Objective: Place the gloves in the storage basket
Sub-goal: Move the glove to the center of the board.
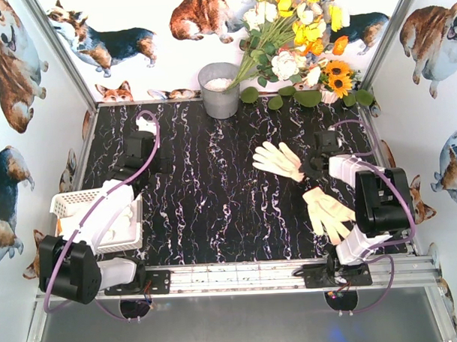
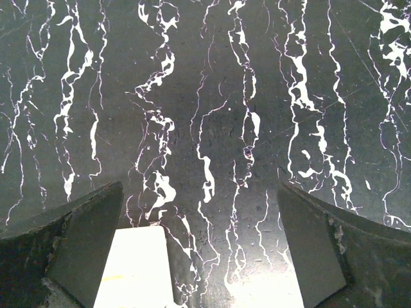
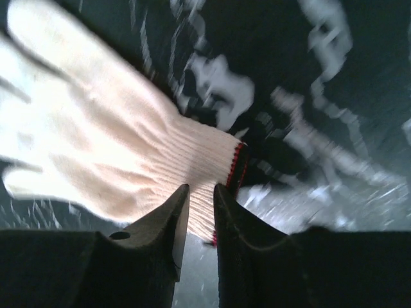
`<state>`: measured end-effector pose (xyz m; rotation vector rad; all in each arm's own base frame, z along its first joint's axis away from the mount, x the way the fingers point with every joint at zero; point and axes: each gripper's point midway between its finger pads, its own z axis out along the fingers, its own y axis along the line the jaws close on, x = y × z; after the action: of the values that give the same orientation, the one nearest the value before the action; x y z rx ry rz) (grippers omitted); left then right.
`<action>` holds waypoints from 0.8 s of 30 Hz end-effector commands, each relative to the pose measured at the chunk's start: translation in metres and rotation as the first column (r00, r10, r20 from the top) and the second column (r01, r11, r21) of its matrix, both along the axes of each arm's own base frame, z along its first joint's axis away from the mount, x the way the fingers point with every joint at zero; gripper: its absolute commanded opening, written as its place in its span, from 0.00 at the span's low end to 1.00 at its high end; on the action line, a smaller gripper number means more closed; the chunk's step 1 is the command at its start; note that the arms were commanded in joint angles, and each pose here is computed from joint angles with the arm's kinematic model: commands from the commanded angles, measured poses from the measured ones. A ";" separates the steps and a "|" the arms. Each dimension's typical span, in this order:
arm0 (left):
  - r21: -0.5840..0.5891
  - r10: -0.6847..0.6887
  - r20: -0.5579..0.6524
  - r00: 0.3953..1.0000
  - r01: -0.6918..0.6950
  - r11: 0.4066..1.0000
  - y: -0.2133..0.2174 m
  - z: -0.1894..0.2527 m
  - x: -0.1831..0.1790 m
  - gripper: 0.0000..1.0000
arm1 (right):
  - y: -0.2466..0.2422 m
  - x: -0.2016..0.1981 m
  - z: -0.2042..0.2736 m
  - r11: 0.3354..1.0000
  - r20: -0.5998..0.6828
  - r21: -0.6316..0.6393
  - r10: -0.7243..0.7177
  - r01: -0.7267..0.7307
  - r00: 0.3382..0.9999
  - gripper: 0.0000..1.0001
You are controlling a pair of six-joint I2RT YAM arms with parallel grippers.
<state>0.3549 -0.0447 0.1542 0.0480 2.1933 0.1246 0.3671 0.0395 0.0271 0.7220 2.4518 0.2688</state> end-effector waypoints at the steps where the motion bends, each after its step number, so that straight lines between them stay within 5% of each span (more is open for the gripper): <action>1: -0.023 -0.003 -0.001 1.000 0.003 1.000 -0.003 0.002 0.009 1.00 | 0.045 -0.047 -0.004 0.997 -0.100 0.044 0.069 -0.065 0.993 0.25; 9: -0.136 -0.176 -0.024 0.984 0.171 0.976 -0.046 -0.007 0.004 1.00 | 0.111 -0.110 0.001 0.979 -0.093 0.109 0.183 -0.172 0.979 0.28; 16: -0.294 -0.407 -0.066 0.911 0.372 0.881 -0.144 -0.010 -0.019 0.91 | 0.088 -0.110 0.056 0.965 0.068 0.013 0.261 -0.262 0.963 0.47; 24: -0.638 -0.524 0.014 0.852 0.411 0.651 -0.277 0.006 -0.042 0.73 | 0.073 -0.100 0.051 0.932 0.065 0.185 0.306 -0.312 0.950 0.43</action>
<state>0.3146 -0.2542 0.1283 0.3497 2.2907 -0.6307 0.2677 0.0991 0.0856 0.5183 2.4546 0.5012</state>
